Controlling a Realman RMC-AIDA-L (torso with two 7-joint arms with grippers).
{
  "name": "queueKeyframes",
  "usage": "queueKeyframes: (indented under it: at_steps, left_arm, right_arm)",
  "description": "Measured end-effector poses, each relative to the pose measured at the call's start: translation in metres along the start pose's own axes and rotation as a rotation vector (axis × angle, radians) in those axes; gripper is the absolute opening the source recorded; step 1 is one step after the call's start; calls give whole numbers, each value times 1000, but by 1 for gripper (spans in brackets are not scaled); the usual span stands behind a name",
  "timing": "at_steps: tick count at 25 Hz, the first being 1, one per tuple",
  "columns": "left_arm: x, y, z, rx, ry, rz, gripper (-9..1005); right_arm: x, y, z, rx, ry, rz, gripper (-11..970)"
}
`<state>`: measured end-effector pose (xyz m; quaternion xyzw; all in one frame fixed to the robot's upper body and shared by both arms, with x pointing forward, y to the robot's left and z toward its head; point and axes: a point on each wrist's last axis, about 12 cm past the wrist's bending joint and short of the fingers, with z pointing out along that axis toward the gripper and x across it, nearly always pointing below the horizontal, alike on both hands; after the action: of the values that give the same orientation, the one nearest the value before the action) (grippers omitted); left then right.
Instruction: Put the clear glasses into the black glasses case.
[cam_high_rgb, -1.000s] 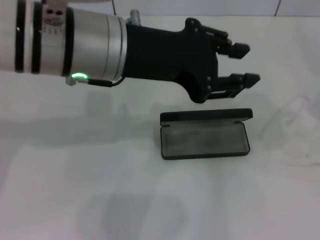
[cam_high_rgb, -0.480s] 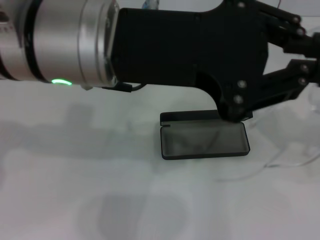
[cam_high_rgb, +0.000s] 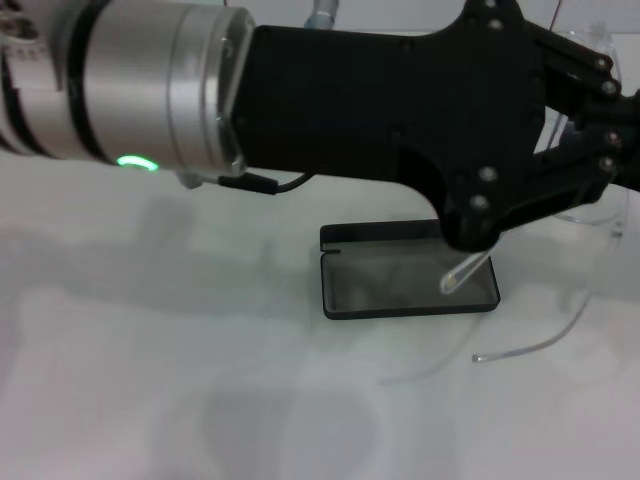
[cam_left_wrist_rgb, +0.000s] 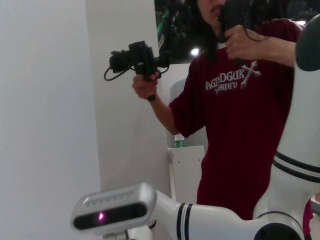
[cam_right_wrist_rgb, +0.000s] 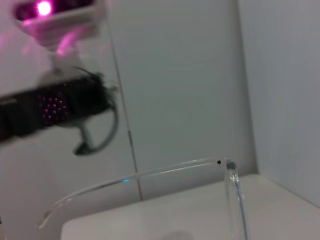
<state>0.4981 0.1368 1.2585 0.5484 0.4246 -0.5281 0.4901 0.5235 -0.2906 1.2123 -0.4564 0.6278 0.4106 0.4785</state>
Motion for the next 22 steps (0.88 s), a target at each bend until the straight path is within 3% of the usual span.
queueKeyframes:
  at_steps: [6, 22]
  left_arm:
    - [14, 15, 4, 7, 11, -50, 70]
    - [30, 19, 0, -12, 6, -37, 71]
  right_arm:
    - [-9, 5, 7, -57, -44, -32, 115]
    - [-15, 9, 8, -100, -90, -59, 115]
